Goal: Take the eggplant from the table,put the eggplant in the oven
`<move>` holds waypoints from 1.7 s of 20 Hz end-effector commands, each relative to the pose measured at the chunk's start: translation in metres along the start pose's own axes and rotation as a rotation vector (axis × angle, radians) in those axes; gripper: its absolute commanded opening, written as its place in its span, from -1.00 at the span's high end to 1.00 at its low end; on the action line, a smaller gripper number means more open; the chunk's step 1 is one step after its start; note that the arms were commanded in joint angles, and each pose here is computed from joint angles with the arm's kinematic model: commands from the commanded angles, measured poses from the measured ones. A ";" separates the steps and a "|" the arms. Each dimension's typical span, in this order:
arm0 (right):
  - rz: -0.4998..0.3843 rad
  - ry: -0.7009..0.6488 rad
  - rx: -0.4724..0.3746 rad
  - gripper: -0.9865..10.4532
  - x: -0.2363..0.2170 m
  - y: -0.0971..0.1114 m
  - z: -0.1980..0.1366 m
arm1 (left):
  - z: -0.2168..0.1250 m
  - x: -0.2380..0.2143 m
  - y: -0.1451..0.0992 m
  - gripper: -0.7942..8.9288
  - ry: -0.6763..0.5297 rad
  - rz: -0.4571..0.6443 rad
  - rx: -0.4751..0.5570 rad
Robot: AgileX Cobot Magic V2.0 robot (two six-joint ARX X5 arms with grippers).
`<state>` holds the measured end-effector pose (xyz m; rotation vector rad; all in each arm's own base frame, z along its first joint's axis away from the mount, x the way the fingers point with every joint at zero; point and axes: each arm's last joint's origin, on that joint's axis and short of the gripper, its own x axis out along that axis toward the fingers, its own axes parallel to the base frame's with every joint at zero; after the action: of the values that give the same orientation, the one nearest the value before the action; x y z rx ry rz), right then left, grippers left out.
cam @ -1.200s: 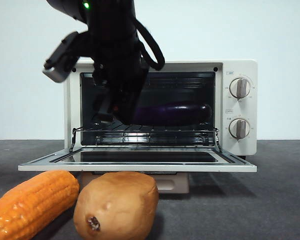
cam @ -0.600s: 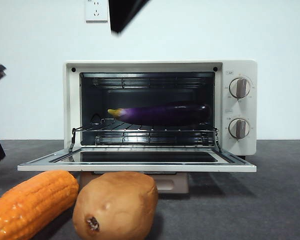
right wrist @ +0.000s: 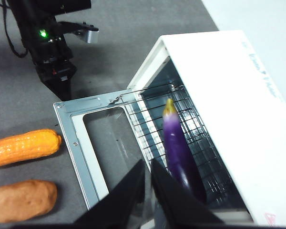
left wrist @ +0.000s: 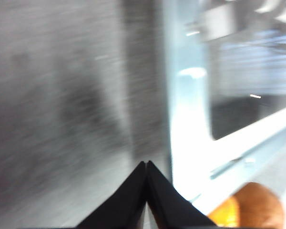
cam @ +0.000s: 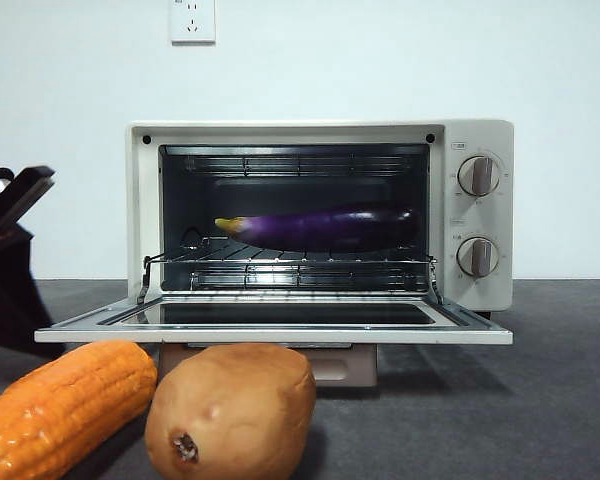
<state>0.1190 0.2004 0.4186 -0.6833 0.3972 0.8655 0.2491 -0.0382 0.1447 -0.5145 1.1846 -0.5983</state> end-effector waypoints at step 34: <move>0.108 0.141 0.125 0.82 -0.044 0.002 -0.030 | 0.066 -0.022 -0.027 0.83 -0.090 -0.424 0.126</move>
<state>0.0914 0.1536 0.4186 -0.6481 0.6116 0.8801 0.2946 -0.0370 0.1909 -0.6794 0.9682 -0.9738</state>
